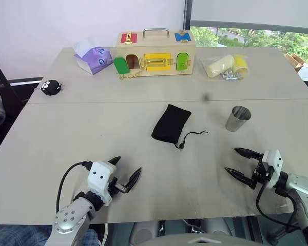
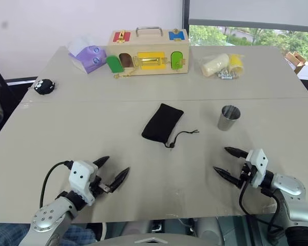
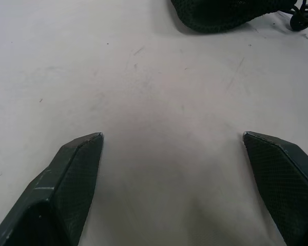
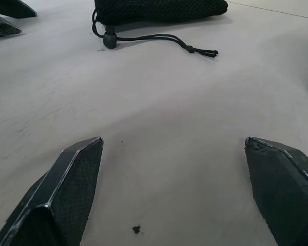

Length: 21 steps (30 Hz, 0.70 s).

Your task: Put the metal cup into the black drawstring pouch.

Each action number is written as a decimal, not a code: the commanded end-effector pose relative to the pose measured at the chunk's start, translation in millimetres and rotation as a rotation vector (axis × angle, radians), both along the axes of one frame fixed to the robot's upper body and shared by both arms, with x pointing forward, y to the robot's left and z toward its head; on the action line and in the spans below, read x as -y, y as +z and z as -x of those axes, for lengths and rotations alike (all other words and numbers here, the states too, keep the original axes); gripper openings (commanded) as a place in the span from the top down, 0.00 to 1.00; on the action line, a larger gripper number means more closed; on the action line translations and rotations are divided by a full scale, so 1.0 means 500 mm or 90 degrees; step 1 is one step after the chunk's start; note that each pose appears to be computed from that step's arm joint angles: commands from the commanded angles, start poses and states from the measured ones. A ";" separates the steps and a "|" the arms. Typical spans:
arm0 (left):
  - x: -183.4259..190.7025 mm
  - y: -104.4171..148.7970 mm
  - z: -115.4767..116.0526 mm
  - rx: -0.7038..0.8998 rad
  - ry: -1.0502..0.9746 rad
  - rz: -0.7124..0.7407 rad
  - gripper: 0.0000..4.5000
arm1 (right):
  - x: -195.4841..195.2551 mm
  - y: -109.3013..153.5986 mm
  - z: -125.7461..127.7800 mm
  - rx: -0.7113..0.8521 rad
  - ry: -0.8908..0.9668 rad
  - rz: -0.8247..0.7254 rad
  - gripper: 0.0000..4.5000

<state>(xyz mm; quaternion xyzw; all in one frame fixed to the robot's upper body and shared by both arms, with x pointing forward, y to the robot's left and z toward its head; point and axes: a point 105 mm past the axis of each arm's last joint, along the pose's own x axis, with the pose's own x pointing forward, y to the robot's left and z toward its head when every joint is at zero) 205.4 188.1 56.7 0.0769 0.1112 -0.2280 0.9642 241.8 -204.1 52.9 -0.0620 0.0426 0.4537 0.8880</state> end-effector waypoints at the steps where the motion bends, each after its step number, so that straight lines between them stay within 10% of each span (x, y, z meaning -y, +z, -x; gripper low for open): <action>1: 0.002 0.012 -0.001 0.013 -0.016 -0.004 0.00 | 0.005 0.012 0.007 0.015 -0.008 -0.001 0.01; 21: 0.020 0.015 -0.043 0.031 -0.065 -0.013 0.00 | -0.017 0.017 0.017 0.028 -0.020 -0.019 0.01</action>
